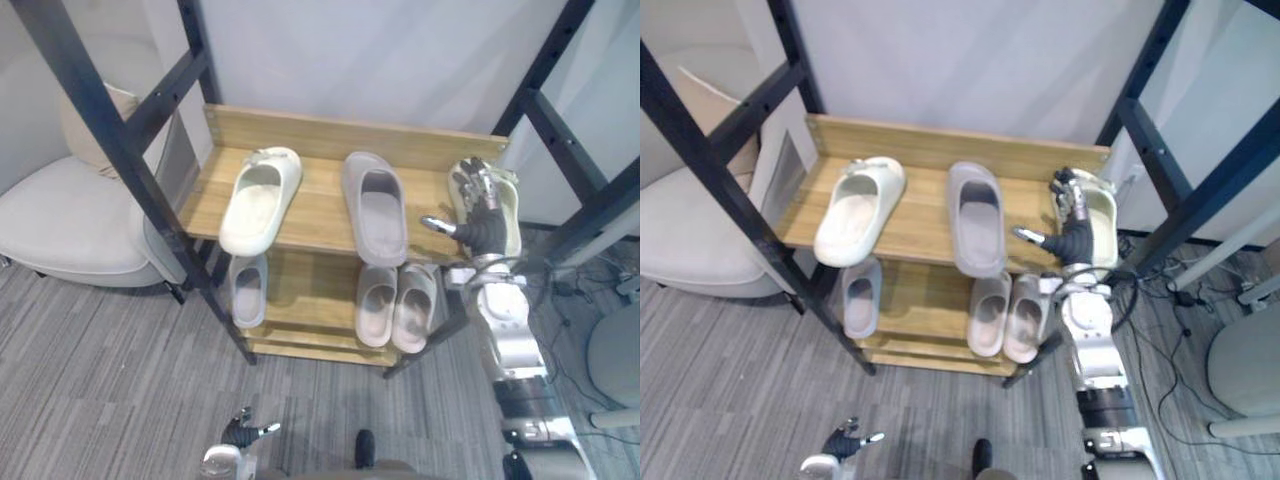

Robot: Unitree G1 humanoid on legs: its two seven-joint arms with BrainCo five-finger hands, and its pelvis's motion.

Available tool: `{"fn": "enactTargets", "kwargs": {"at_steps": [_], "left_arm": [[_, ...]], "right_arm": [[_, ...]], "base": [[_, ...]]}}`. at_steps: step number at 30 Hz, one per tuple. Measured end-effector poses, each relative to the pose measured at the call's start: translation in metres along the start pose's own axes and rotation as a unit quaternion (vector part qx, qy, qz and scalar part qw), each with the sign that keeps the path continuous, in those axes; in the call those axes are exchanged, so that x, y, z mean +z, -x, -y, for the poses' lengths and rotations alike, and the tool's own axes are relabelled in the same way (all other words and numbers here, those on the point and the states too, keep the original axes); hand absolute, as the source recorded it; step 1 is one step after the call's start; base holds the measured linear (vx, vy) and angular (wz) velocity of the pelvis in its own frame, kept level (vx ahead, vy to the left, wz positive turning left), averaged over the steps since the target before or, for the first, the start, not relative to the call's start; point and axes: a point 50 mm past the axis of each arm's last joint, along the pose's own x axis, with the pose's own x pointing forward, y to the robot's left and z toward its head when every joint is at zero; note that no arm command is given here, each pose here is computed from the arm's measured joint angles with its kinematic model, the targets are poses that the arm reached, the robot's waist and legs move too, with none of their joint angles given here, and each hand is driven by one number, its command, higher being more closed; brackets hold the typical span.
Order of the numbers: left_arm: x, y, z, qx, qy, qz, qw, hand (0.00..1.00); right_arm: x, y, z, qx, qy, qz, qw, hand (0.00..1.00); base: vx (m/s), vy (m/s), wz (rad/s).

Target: Organize the slippers on the shoe rack

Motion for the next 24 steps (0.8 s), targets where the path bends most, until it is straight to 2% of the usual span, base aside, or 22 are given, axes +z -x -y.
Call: {"fn": "enactTargets", "kwargs": {"at_steps": [9,24], "left_arm": [[0.004,-0.001,0.0,0.0,0.001,0.007,1.0,0.0],[0.015,-0.002,-0.001,0.003,0.013,0.027,1.0,0.0]], "right_arm": [[-0.006,-0.026,-0.005,-0.01,0.018,-0.027,0.999,0.0],[0.003,-0.063,-0.029,0.028,0.036,-0.038,0.998,0.0]], "base": [[0.01,-0.004,0.01],[0.0,-0.003,0.0]]}}
